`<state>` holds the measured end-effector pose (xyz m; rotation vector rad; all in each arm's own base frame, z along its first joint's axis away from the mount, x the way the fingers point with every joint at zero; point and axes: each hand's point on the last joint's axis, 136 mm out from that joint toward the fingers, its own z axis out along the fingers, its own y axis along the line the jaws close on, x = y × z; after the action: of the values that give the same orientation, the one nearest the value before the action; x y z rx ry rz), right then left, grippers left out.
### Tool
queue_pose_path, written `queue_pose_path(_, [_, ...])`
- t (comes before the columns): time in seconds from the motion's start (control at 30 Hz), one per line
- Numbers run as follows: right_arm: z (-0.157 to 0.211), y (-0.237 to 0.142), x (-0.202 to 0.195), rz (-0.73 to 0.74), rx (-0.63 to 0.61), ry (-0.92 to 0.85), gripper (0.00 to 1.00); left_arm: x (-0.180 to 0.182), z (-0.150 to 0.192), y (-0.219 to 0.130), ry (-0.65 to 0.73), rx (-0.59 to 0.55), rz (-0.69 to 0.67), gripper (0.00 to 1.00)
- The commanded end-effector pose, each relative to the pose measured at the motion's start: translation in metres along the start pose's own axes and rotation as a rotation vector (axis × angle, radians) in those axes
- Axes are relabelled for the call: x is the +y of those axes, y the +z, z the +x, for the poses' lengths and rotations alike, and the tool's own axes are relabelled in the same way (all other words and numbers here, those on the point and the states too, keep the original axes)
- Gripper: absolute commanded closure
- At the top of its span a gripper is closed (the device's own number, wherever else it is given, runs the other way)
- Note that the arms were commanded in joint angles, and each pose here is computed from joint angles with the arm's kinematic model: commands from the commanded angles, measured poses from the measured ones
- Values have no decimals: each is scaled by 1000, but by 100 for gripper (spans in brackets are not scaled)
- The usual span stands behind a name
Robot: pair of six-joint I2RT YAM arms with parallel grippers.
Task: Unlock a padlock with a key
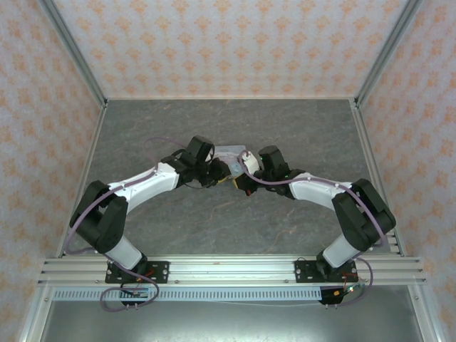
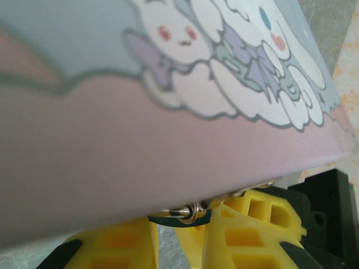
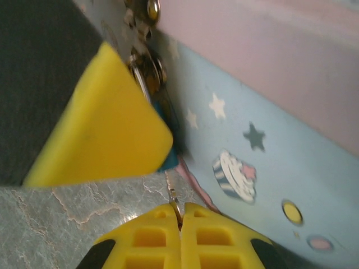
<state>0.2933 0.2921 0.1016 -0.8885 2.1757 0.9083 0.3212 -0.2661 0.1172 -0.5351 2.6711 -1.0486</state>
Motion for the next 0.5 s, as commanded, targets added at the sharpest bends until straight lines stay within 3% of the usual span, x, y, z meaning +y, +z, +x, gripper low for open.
queue_pose_path(0.0, [-57,-10,8,-35,-161,-119,100,-35,24,-11,90,101,112,79])
queue_pose_path(0.47, [-79,-13,17,-96,-209,-125,100,-36,26,-4,86,114,118,79])
